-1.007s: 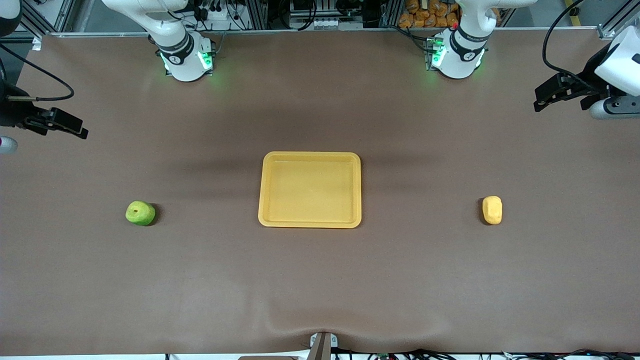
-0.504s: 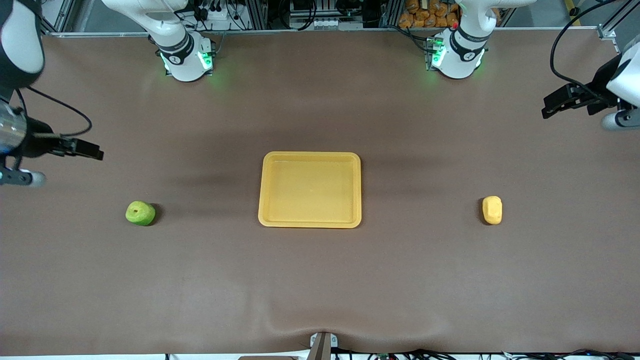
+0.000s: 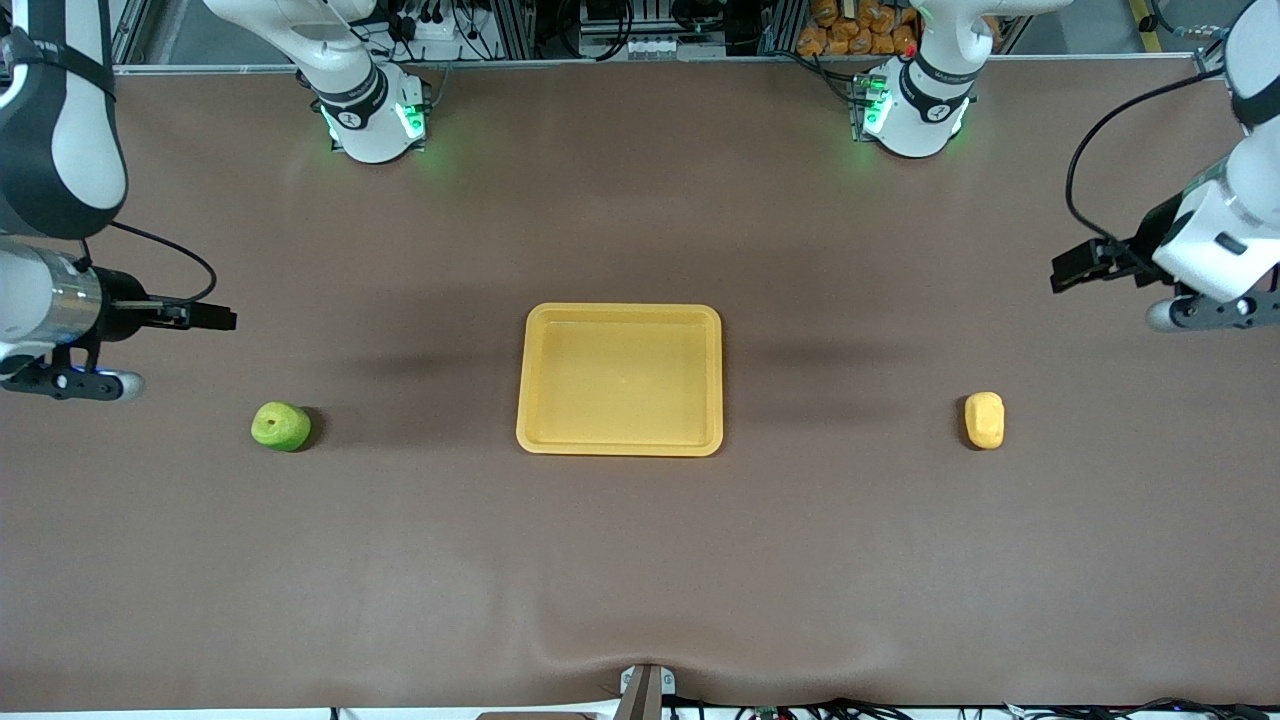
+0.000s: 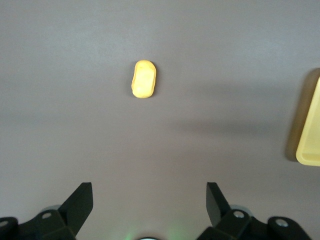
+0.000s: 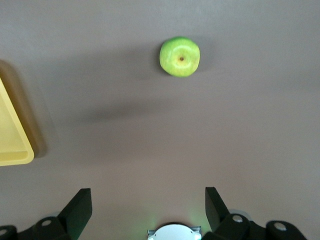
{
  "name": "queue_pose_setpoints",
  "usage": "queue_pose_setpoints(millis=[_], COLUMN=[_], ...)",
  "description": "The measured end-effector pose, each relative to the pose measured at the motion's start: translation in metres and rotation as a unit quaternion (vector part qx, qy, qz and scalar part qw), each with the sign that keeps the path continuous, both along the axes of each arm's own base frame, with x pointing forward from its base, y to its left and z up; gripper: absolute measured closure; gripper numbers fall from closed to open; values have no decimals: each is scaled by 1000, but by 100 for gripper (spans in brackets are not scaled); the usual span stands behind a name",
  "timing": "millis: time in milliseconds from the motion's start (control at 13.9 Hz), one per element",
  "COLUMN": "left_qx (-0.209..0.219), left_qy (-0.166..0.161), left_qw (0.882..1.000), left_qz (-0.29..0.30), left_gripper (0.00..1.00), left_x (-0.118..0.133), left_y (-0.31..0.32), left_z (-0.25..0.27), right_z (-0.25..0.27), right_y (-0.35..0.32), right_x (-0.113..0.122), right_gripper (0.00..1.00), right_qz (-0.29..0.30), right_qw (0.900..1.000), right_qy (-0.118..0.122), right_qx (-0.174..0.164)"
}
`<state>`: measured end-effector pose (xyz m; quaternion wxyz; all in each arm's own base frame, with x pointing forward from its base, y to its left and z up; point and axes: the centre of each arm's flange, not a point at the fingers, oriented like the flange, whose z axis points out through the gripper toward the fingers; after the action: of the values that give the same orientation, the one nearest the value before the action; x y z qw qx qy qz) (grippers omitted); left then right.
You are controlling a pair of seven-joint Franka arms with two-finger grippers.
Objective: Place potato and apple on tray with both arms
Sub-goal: 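Move the right gripper toward the green apple while the left gripper approaches the potato, then lower and close the right gripper on the apple while the left grasps the potato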
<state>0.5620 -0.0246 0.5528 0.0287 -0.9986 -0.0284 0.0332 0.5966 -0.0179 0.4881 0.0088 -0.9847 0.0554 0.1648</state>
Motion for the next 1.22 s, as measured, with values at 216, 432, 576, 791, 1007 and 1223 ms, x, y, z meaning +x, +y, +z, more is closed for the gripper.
queue_pose_setpoints(millis=[216,432,576,791,1007,1223], left_qx=[-1,-2,-3,-4,9,13], left_qy=[-7,-19,-26,-31,-38,-44], left_qw=[1000,1000,1000,1000,999,999], left_qz=[5,4,3,1,-9,-15], left_gripper=[0,0,0,0,0,0], left_x=[2,3,2,1,1,-2], left_y=[8,9,9,8,10,10], left_z=[-32,-60,-78,-97,-111,-131], right_z=[-20,-47,-70,-107,-136,-159], right_y=[0,-3,-5,-6,-7,-25], right_x=[1,2,5,10,12,15], right_gripper=[0,0,0,0,0,0], right_qz=[0,-3,-5,-5,-7,-24], right_qw=[1000,998,996,993,990,992], right_qy=[29,67,88,118,139,126], right_qx=[0,0,0,-1,-1,4])
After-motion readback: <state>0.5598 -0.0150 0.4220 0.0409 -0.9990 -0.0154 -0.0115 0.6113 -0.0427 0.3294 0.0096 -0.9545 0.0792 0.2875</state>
